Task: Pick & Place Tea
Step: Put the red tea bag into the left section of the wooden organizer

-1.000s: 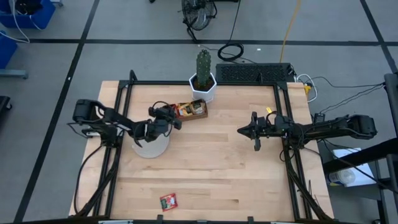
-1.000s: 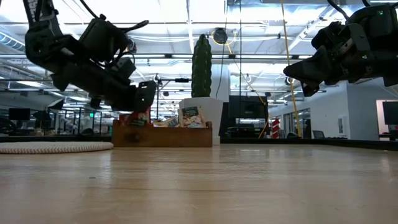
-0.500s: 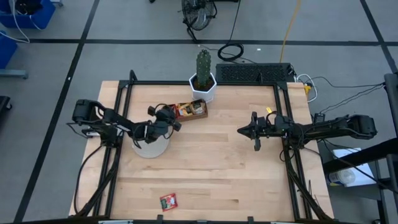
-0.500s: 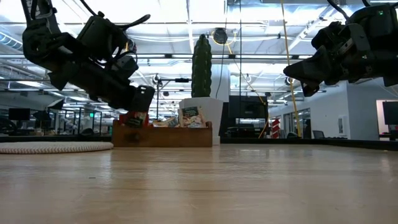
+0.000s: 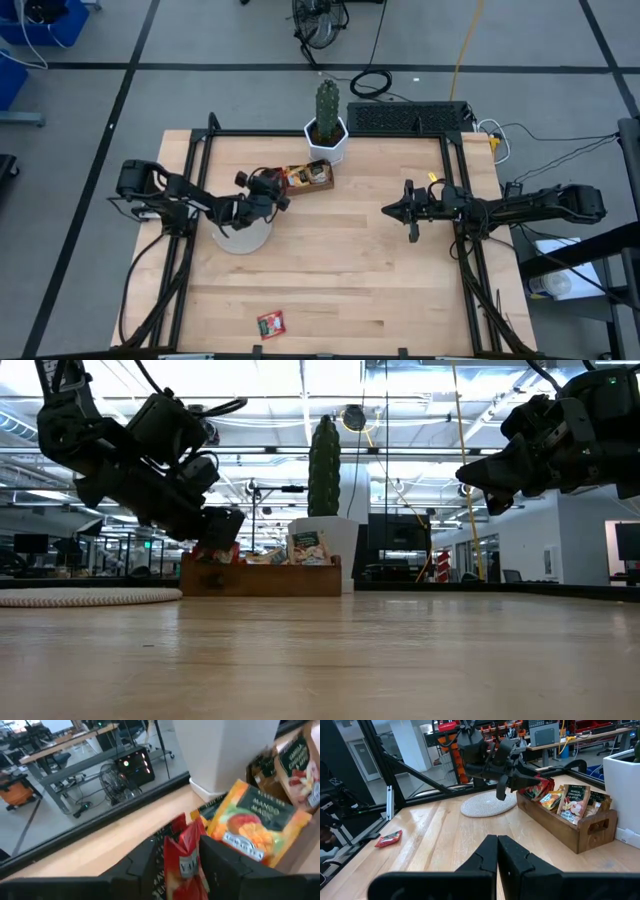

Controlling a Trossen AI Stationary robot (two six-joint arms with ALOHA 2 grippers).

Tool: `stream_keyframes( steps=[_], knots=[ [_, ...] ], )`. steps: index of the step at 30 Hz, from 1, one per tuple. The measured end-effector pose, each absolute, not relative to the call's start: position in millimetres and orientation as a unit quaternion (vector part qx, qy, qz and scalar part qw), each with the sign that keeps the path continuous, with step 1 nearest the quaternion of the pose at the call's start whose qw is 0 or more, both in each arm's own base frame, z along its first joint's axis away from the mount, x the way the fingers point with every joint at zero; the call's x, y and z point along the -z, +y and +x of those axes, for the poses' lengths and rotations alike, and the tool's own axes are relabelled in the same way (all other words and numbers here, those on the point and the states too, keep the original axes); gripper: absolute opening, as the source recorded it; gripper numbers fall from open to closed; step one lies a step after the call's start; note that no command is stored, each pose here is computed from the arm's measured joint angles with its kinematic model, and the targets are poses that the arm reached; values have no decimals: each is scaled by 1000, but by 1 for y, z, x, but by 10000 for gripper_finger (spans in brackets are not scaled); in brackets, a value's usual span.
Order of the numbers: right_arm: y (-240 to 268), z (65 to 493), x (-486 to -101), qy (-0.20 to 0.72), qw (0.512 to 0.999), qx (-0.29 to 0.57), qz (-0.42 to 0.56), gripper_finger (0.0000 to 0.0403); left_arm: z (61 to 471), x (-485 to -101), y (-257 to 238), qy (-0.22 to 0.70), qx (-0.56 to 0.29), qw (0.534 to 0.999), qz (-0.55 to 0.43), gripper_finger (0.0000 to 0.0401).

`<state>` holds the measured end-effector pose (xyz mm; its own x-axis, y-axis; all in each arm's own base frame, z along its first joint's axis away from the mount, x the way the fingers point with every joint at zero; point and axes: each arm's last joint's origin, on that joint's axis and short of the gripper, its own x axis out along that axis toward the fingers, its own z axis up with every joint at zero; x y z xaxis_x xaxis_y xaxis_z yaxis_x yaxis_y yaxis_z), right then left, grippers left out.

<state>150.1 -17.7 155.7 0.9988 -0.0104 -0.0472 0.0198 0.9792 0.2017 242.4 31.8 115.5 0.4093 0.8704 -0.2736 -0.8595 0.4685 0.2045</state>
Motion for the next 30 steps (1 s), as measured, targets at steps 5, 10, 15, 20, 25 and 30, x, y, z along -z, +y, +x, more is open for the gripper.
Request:
stream_keyframes(
  steps=[5, 10, 15, 20, 25, 30],
  knots=[
    [-18, 150, -156, 23, 995, 7, 102, 0, 247, -122, 26, 156, -505, 848, 39, 188],
    [-18, 150, -156, 23, 995, 8, 102, 0, 252, -133, 19, 130, -487, 861, 65, 239],
    [-18, 150, -156, 23, 995, 8, 102, 0, 261, -144, 15, 122, -416, 900, 37, 274],
    [-18, 150, -156, 23, 995, 8, 102, 0, 280, -156, 22, 252, -375, 892, 27, 223],
    [-18, 150, -156, 23, 995, 8, 102, 0, 293, -181, 26, 388, -315, 864, 51, 69],
    [-18, 150, -156, 23, 995, 8, 102, 0, 286, -187, 36, 495, -264, 828, 28, 12]
  ],
)
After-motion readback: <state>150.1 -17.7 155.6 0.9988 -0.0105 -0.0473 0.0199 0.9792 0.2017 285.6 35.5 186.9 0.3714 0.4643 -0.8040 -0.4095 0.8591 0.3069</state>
